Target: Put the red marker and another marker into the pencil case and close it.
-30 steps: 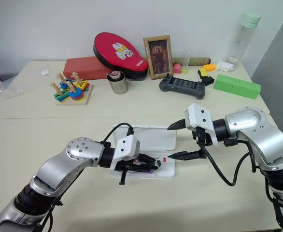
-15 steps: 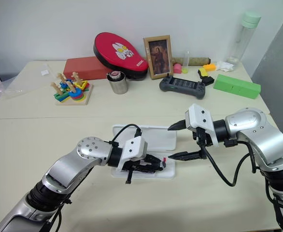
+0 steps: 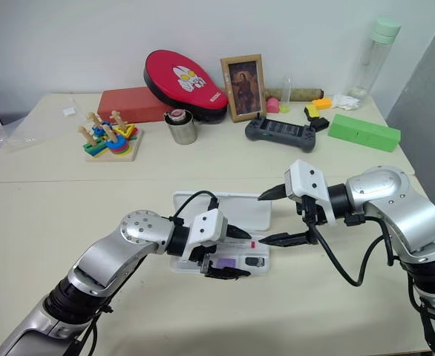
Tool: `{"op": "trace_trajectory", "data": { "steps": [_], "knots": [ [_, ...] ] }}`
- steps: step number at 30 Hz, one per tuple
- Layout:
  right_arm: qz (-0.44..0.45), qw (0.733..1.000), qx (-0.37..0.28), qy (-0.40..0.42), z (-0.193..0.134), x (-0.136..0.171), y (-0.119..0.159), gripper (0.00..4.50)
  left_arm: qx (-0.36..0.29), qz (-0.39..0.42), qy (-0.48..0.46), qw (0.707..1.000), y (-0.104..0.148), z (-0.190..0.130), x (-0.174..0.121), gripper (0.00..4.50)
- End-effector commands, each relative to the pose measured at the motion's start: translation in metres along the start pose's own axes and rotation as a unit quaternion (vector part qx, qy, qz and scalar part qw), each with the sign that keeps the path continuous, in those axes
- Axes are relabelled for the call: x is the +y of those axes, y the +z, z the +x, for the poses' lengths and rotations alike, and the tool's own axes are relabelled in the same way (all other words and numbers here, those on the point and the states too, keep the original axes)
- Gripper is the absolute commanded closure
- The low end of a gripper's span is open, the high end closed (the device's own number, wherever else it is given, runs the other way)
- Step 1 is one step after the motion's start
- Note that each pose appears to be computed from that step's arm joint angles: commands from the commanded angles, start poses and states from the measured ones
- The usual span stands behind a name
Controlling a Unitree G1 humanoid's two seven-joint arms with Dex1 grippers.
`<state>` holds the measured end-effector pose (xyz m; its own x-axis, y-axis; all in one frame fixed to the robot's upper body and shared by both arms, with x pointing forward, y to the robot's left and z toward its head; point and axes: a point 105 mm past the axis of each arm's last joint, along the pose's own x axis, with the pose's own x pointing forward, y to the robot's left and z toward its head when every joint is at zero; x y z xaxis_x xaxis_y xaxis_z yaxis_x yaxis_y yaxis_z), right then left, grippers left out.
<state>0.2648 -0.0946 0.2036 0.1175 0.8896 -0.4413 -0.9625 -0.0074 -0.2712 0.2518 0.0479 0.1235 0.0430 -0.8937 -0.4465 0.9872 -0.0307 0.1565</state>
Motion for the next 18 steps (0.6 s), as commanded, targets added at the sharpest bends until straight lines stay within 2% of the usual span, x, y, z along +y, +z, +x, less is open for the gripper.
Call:
{"op": "trace_trajectory", "data": {
  "steps": [1, 10, 18],
  "knots": [
    [-0.023, 1.000, -0.015, -0.011, -0.006, 0.000, 0.013, 0.00, -0.021, 0.027, 0.016, 0.999, 0.014, -0.006, 0.005, 0.01],
    [-0.004, 0.998, -0.050, -0.040, -0.010, -0.012, 0.027, 0.00, -0.062, 0.010, 0.063, 0.996, 0.041, -0.045, 0.007, 0.01],
    [0.003, 0.997, -0.061, -0.055, -0.009, -0.017, 0.031, 0.00, -0.098, -0.035, 0.172, 0.980, 0.058, -0.094, 0.007, 0.01]
  ]
}}
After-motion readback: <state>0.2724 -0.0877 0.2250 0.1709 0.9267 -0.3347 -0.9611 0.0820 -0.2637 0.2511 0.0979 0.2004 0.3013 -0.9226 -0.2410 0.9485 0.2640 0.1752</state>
